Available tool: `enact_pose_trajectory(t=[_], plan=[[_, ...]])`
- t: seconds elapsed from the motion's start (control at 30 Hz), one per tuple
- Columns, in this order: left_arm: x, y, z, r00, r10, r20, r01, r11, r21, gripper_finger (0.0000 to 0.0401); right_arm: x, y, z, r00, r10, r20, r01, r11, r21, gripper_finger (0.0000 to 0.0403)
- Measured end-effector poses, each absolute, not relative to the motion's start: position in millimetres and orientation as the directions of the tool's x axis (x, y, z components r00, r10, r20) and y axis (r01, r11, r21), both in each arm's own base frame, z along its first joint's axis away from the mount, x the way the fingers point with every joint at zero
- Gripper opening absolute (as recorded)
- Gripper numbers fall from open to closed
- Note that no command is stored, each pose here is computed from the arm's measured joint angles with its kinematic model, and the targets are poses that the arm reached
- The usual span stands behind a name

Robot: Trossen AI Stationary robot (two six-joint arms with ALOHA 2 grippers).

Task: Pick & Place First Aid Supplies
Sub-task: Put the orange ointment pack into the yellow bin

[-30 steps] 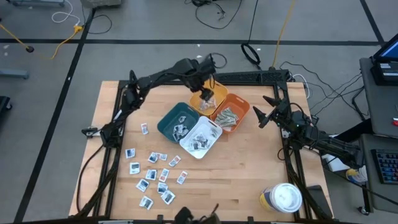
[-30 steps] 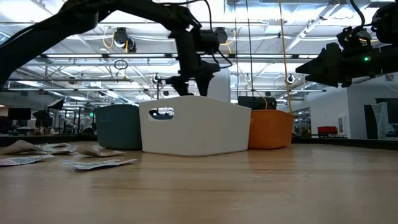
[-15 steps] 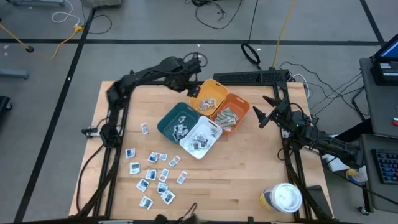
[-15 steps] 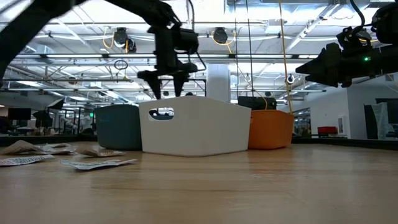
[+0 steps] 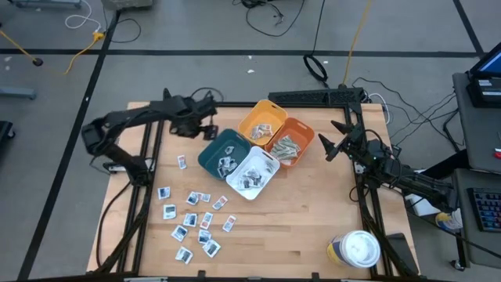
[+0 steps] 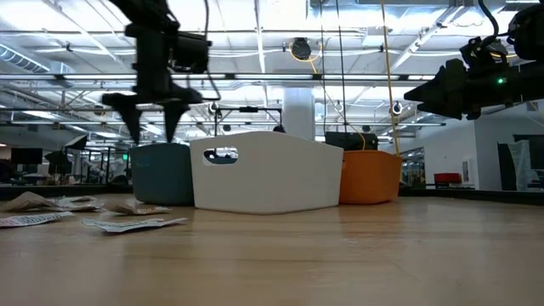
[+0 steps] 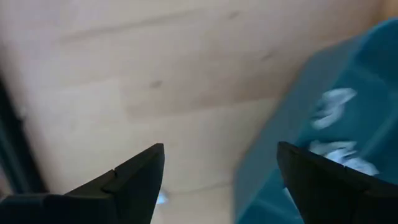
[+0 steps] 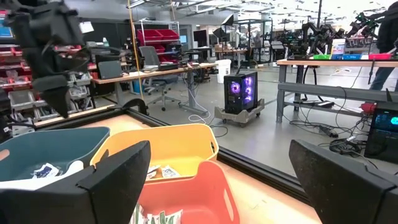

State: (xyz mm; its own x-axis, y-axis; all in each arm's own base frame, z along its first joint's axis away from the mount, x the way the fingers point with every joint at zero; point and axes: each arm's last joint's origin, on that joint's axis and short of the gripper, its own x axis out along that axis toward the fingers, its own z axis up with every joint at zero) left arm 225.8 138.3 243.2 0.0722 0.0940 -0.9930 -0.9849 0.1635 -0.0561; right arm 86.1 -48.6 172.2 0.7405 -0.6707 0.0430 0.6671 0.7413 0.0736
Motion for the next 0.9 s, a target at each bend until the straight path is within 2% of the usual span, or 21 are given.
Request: enact_pose_trajectory(t=[0.43,0.73,0.9], plan=[[154,95,222,-0.007,0.04,-0.999,-1.0,0.015,0.008,0.0319,86,-49,172,0.74,-0.671,0.043,0.667,0.741,0.074,0.0377],[142,78,188,-0.085,0.02,-0.996,-0.996,0.021,0.085,0.0319,86,-49,172,0.74,-0.671,0.043,0.667,0.741,0.074,0.0377],[145,70,171,-0.054,0.042,-0.998,-0.997,0.051,0.056,0.0319,86,-49,172,0.74,-0.671,0.043,0.667,0.741,0.073,0.0377]])
